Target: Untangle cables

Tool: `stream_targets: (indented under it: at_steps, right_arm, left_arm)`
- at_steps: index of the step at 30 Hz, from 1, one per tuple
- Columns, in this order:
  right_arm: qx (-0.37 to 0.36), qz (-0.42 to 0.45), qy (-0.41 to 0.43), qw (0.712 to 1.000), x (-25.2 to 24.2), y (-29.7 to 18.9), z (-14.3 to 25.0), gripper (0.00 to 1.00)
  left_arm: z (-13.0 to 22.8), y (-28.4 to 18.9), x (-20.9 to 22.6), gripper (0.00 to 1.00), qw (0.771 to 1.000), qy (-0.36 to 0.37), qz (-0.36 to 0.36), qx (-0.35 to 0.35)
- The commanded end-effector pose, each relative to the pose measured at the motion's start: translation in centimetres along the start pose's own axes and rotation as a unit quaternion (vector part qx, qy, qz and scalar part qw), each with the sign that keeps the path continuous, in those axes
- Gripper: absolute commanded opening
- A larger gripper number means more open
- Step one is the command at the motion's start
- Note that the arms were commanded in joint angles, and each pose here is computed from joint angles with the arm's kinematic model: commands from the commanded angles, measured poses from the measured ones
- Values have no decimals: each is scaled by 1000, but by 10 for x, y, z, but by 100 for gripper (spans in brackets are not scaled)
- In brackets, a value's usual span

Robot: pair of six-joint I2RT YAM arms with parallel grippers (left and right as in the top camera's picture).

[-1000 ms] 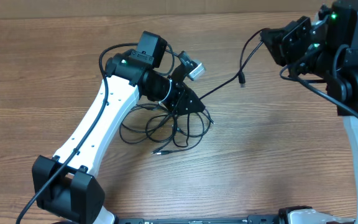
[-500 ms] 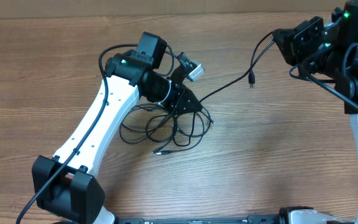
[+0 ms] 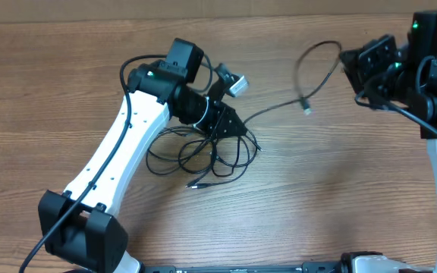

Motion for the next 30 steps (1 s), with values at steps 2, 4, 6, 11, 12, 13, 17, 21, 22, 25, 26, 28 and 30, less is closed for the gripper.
stream_targets:
  at_steps: [2, 4, 6, 11, 12, 13, 17, 21, 22, 25, 26, 28, 30]
  right_arm:
    - [-66, 74, -2, 995, -19, -10, -9, 66]
    - [-71, 99, -17, 992, -26, -10, -9, 86]
    - [-70, 112, -38, 991, -30, -9, -9, 98]
    - [-51, 133, -72, 987, -37, -5, -6, 100]
    - [-48, 137, -73, 987, -39, -5, -5, 100]
    - [-45, 141, -72, 986, -40, -5, -4, 100]
    - [-31, 159, -69, 984, -46, -2, -1, 100]
    - [-12, 182, -69, 981, -52, 2, 2, 100]
    - [-6, 185, -77, 980, -53, 3, 3, 100]
    - [24, 180, -118, 976, -53, 8, 6, 100]
    - [37, 174, -131, 975, -52, 10, 8, 100]
    - [60, 163, -146, 974, -51, 15, 11, 100]
    - [81, 158, -153, 972, -50, 19, 14, 100]
  left_arm:
    - [-31, -40, -48, 4, 997, 21, 10, -67]
    - [-45, -60, -72, 4, 995, 27, 19, -99]
    - [-55, -77, -95, 4, 991, 36, 28, -129]
    - [-69, -118, -160, 4, 974, 86, 64, -200]
    - [-72, -125, -172, 4, 970, 91, 75, -213]
    - [-73, -131, -182, 4, 966, 93, 84, -225]
    - [-82, -154, -211, 4, 951, 82, 123, -271]
    - [-93, -168, -225, 4, 936, 82, 154, -307]
    - [-95, -170, -227, 4, 933, 81, 156, -314]
    - [-102, -178, -232, 4, 923, 55, 174, -337]
    - [-105, -182, -235, 4, 919, 39, 185, -347]
    - [-109, -191, -244, 4, 905, 34, 209, -368]
    - [-112, -204, -259, 4, 886, 64, 237, -393]
Point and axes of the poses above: each gripper's point midway between its finger pads, its own y axis out along the fingers, its own x axis along the line the jaws close on, z = x × y, the point moved 7 cm from there along -y, back along the fingers, and after that the axes turned 6 degrees about -y, right-handed, at the moved point
